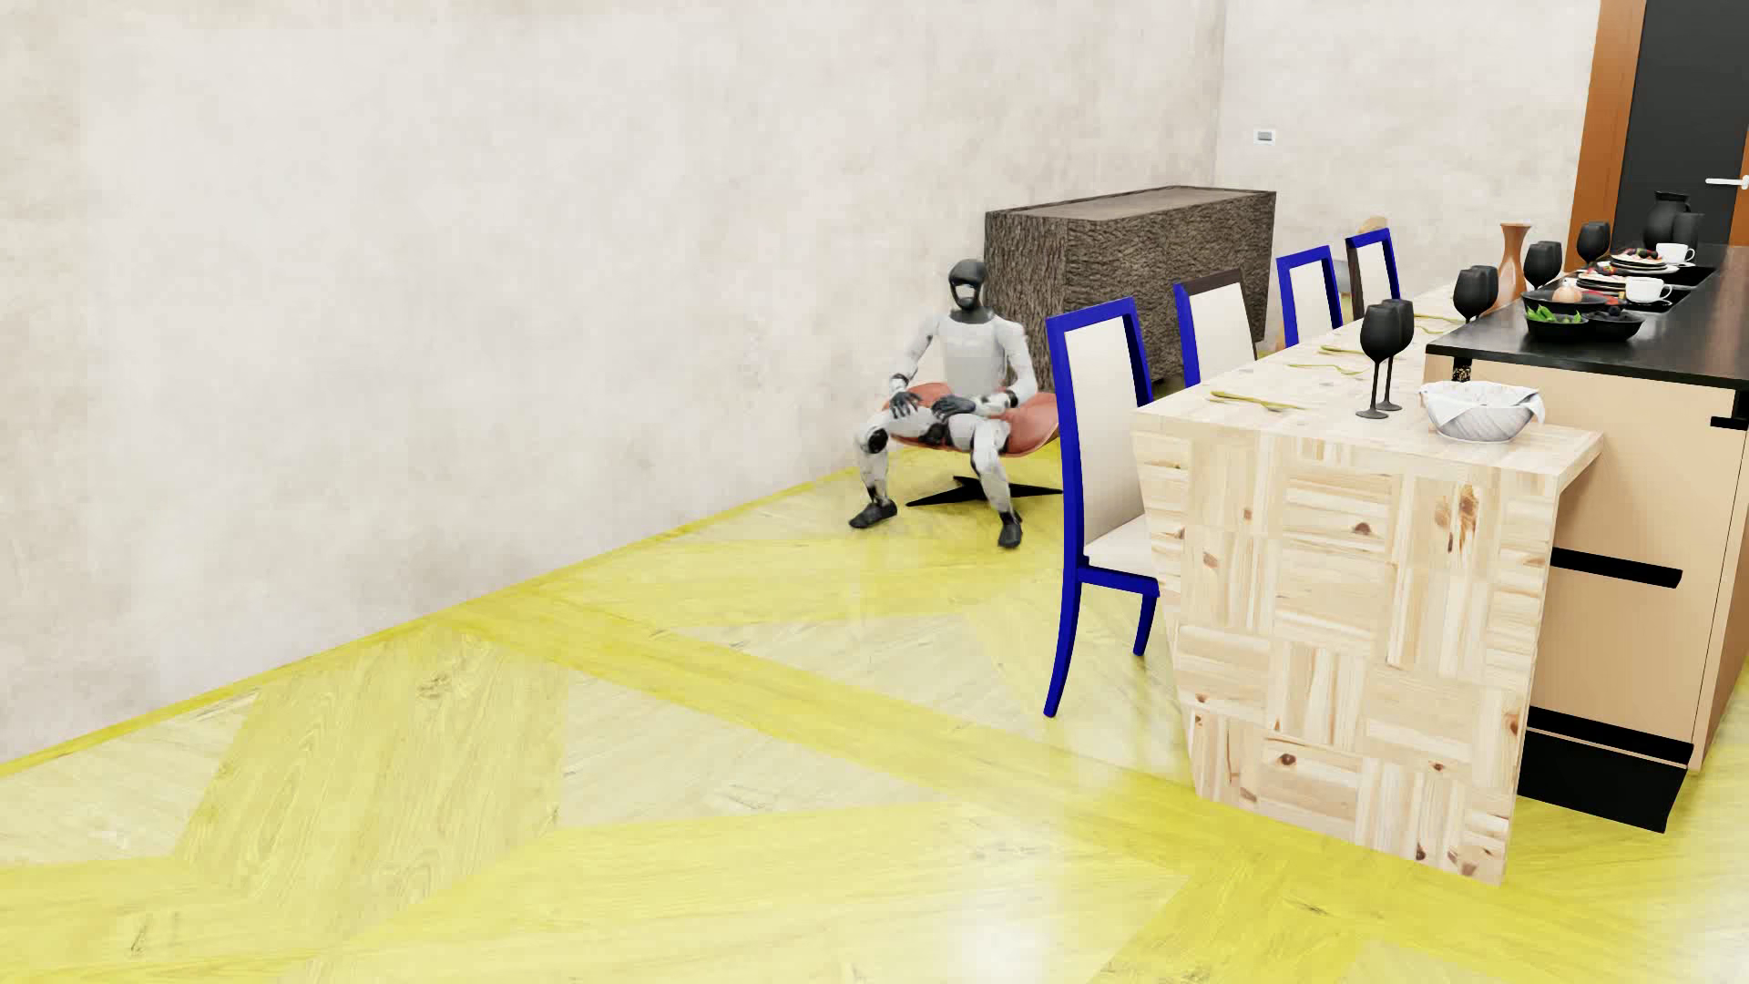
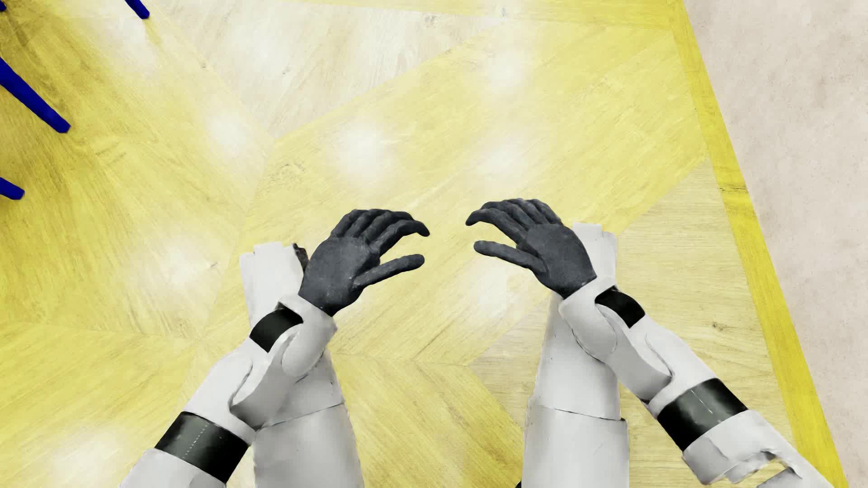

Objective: Rise from the dark red chair

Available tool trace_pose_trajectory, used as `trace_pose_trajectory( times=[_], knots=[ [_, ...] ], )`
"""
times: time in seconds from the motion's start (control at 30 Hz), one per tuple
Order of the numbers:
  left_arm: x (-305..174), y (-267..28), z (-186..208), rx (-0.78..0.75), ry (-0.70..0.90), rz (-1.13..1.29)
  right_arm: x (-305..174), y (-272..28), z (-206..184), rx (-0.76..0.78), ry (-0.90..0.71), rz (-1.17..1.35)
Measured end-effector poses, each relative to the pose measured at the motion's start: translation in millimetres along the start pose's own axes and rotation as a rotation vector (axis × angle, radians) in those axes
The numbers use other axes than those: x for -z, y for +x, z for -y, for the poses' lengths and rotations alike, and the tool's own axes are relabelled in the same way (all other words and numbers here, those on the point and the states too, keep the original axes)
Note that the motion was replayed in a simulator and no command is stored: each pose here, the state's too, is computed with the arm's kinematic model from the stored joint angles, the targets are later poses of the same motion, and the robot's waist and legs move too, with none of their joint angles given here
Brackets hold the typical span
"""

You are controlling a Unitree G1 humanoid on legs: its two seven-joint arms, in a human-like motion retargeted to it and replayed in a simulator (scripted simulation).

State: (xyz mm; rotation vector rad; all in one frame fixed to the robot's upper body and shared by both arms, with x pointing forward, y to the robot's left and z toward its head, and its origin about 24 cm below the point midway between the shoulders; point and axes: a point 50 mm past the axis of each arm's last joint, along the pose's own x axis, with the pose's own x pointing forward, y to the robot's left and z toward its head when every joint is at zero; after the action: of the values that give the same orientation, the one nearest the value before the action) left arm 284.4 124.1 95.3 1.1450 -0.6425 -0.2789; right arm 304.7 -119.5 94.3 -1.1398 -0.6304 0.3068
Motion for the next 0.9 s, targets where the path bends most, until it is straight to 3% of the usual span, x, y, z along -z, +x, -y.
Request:
trace_pose_trajectory(
  times=[0.2, 0.33, 0.4, 0.47, 0.57, 0.73, 0.83, 0.9],
  knots=[
    [-34, -2, -45, -0.122, 0.031, 0.186, -26, -4, 43, 0.176, -0.054, 0.131],
    [-71, -19, -84, -0.334, 0.016, 0.343, -66, -17, 83, 0.424, -0.039, 0.311],
    [-92, -35, -77, -0.289, 0.007, 0.384, -59, -30, 100, 0.582, -0.098, 0.262],
    [-84, -36, -75, -0.316, 0.013, 0.337, -66, -30, 108, 0.470, -0.197, 0.376],
    [-69, -22, -67, -0.341, 0.017, 0.284, -51, -20, 91, 0.410, -0.149, 0.319],
    [-14, -9, 20, -0.050, -0.040, -0.010, -8, -3, 7, 0.003, -0.088, 0.085],
    [15, -29, 78, 0.186, -0.053, -0.220, 27, -29, -58, -0.372, 0.008, -0.123],
    [7, -35, 91, 0.246, -0.121, -0.186, 43, -62, -87, -0.465, 0.045, -0.287]
  ],
)
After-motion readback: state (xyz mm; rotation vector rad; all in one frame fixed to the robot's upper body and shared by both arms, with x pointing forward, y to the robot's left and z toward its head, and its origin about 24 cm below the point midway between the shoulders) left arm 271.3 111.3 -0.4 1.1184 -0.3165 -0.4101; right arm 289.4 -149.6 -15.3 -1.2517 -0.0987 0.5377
